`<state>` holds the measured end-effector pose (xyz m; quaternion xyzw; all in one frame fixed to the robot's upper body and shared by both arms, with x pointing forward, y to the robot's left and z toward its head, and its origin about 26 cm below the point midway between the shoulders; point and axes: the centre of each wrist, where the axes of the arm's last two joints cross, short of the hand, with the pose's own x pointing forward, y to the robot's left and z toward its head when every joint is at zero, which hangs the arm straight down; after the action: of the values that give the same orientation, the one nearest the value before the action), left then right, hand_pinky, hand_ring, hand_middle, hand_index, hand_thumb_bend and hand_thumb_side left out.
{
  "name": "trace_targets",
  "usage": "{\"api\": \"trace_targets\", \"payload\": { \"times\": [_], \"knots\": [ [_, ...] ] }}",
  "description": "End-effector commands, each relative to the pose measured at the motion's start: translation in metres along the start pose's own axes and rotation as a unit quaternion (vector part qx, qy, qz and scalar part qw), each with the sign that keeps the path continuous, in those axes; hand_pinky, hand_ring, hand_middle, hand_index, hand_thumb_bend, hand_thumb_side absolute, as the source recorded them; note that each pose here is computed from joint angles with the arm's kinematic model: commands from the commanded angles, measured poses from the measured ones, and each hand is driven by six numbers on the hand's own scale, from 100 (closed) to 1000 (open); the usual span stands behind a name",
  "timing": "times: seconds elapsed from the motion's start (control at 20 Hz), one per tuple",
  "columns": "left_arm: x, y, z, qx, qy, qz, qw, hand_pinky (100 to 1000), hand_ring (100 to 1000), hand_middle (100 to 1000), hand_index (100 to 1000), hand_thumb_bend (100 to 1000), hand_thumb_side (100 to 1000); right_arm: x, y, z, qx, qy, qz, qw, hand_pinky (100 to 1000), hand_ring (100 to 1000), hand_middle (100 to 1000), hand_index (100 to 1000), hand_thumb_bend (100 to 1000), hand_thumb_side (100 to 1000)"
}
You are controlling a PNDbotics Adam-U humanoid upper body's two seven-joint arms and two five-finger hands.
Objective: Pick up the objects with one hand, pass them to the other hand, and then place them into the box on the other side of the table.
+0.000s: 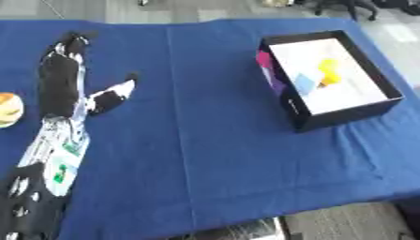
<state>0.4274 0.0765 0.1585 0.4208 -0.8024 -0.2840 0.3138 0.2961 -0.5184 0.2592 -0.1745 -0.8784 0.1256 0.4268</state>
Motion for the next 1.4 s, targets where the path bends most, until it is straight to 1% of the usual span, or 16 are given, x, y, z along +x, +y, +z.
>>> {"api": "trace_targets", "payload": {
  "times": [0.05, 0.25, 0.3, 0.35, 0.4, 0.6, 0.75, 0.8, 0.85, 1.0, 1.15, 1.25, 1.4],
  "knots": [
    [-0.008, 0.031, -0.023, -0.008, 0.020, -0.007, 1.000, 763, 629, 650, 804, 648, 399, 0.021, -0.005, -0.008, -0.007, -0.024, 0.017, 1.000, 816, 1000, 1000, 1000, 100, 470],
    [-0.024, 0.066, -0.044, -0.053, 0.049, -0.027, 0.997, 770, 640, 665, 813, 655, 409, 0.022, -0.004, -0.005, -0.012, -0.015, 0.030, 0.999, 818, 1000, 1000, 1000, 100, 470],
    [-0.031, 0.074, -0.048, -0.062, 0.059, -0.039, 0.996, 778, 658, 675, 820, 686, 399, 0.022, -0.004, -0.004, -0.013, -0.015, 0.033, 0.999, 820, 1000, 1000, 1000, 100, 470],
    [-0.039, 0.082, -0.051, -0.072, 0.069, -0.051, 0.994, 781, 664, 677, 823, 611, 377, 0.022, -0.004, -0.003, -0.014, -0.015, 0.036, 0.999, 820, 1000, 1000, 1000, 100, 464],
    [-0.048, 0.089, -0.054, -0.084, 0.083, -0.061, 0.991, 782, 666, 677, 824, 695, 408, 0.022, -0.004, -0.003, -0.015, -0.014, 0.037, 0.999, 820, 1000, 1000, 1000, 100, 470],
    [-0.077, 0.111, -0.061, -0.140, 0.134, -0.073, 0.978, 787, 681, 684, 826, 708, 439, 0.019, -0.006, 0.001, -0.014, 0.002, 0.035, 0.999, 824, 1000, 1000, 1000, 100, 470],
    [-0.095, 0.123, -0.064, -0.184, 0.162, -0.075, 0.966, 791, 695, 692, 826, 714, 455, 0.016, -0.008, 0.004, -0.014, 0.012, 0.035, 0.999, 822, 1000, 1000, 1000, 100, 470],
    [-0.101, 0.127, -0.064, -0.199, 0.173, -0.074, 0.962, 793, 701, 695, 825, 710, 474, 0.014, -0.009, 0.005, -0.017, 0.017, 0.037, 0.999, 814, 1000, 1000, 1000, 100, 470],
    [-0.108, 0.130, -0.065, -0.214, 0.183, -0.072, 0.957, 793, 701, 695, 825, 711, 475, 0.013, -0.010, 0.006, -0.023, 0.023, 0.038, 0.999, 813, 1000, 1000, 1000, 100, 470],
    [-0.128, 0.137, -0.065, -0.262, 0.208, -0.076, 0.939, 799, 729, 707, 832, 766, 469, 0.010, -0.013, 0.009, -0.036, 0.038, 0.042, 0.998, 810, 1000, 1000, 1000, 100, 470],
    [-0.147, 0.143, -0.064, -0.313, 0.233, -0.069, 0.918, 803, 741, 711, 827, 798, 447, 0.008, -0.014, 0.011, -0.041, 0.046, 0.045, 0.997, 810, 1000, 1000, 1000, 100, 470],
    [-0.157, 0.145, -0.063, -0.346, 0.242, -0.061, 0.904, 804, 749, 712, 812, 814, 450, 0.006, -0.014, 0.013, -0.042, 0.051, 0.048, 0.997, 809, 1000, 1000, 1000, 100, 470],
    [-0.167, 0.149, -0.062, -0.392, 0.238, -0.051, 0.887, 806, 761, 717, 794, 824, 453, 0.004, -0.014, 0.015, -0.045, 0.058, 0.052, 0.996, 809, 1000, 1000, 1000, 100, 470]
  ]
}}
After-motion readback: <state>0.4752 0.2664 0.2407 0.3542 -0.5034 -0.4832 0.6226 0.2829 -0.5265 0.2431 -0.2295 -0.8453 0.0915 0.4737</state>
